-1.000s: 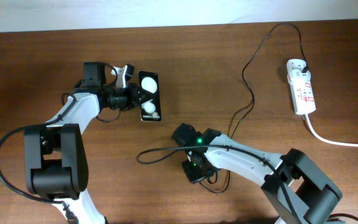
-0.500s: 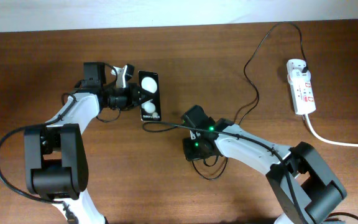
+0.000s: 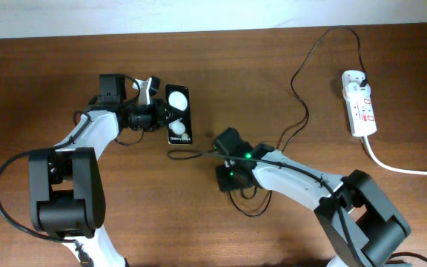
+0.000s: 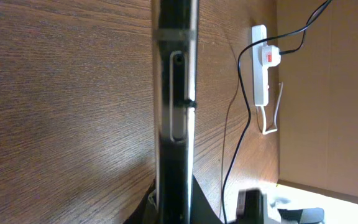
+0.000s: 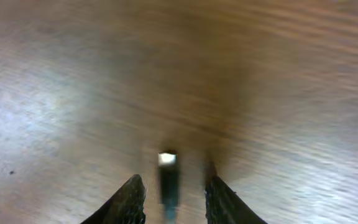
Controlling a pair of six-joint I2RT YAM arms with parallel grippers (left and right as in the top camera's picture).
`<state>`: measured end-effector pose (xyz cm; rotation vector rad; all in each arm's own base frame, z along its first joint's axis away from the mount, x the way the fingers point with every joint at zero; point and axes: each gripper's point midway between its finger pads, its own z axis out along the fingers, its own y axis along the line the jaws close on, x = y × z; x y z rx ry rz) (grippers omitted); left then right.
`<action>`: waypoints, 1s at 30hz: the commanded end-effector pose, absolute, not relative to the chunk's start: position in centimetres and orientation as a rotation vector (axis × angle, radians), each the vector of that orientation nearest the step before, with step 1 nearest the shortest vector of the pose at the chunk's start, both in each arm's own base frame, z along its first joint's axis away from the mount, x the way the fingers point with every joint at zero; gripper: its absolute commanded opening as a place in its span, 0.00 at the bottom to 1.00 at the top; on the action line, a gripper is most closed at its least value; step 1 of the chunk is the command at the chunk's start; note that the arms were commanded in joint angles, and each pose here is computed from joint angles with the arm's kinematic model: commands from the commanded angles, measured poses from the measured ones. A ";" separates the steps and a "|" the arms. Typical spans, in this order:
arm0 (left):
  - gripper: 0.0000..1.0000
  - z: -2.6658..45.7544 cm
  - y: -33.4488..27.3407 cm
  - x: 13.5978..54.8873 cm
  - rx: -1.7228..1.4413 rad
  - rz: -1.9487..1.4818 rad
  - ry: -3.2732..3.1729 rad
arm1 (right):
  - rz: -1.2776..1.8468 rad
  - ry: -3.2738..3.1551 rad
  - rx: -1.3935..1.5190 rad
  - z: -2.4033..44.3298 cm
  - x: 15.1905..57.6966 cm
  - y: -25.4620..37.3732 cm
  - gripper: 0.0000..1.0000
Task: Plug charger to phone and switch on socket
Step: 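Lower the right gripper and close it on the cable plug, then lift the cable plug with the right gripper, tip pointing up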
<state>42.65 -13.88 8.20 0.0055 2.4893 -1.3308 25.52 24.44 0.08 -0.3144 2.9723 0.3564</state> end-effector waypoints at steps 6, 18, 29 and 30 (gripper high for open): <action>0.00 8.9 -14.2 42.5 0.035 -1.375 2.458 | 0.185 3.008 -0.372 0.5 25.4 24.0 0.36; 0.00 8.9 -14.2 42.5 0.035 -1.375 2.458 | 0.183 3.137 -0.555 0.8 23.0 24.1 0.45; 0.00 8.9 -14.2 42.5 0.036 -1.376 2.458 | 0.110 3.202 -0.594 -2.6 21.9 24.2 0.24; 0.00 8.9 -14.2 42.5 0.036 -1.376 2.458 | 0.110 3.201 -0.595 -2.6 21.9 24.2 0.24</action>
